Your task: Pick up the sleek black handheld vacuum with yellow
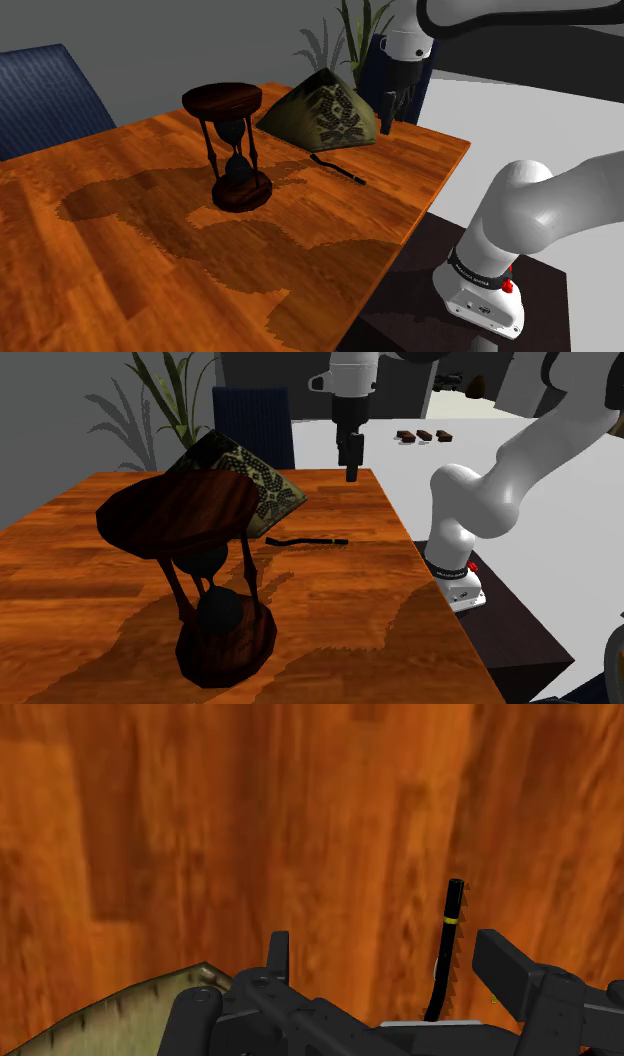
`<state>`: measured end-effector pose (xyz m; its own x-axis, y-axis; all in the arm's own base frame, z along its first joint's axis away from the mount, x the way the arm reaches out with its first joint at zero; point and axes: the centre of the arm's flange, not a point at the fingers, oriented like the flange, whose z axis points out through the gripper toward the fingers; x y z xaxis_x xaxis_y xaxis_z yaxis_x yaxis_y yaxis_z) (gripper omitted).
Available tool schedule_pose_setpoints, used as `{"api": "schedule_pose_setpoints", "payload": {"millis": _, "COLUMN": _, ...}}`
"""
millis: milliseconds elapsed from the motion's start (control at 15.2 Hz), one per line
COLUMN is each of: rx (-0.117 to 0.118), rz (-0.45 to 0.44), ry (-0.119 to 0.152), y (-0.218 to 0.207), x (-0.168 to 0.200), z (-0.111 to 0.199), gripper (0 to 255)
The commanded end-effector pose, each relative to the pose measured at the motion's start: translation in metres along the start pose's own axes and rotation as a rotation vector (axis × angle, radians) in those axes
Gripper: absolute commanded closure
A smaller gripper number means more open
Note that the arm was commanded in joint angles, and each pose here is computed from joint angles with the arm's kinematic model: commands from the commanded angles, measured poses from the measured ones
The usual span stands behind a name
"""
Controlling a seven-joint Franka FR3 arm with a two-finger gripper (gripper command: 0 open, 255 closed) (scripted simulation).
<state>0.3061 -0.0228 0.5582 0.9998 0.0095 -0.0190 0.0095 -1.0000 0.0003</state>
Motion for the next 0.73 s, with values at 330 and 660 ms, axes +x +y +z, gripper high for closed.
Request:
{"api": "schedule_pose_setpoints", "payload": {"millis": 330, "rx": -0.013, "rz": 0.030, "ry": 0.033, "y": -0.042, "x": 0.037, "z": 0.031, "gripper": 0}}
{"api": "schedule_pose_setpoints", "payload": {"millis": 660, "rx": -0.025, "rz": 0.061, "ry": 0.067, "y": -0.082, "x": 0.077, "z": 0.062, "gripper": 0}}
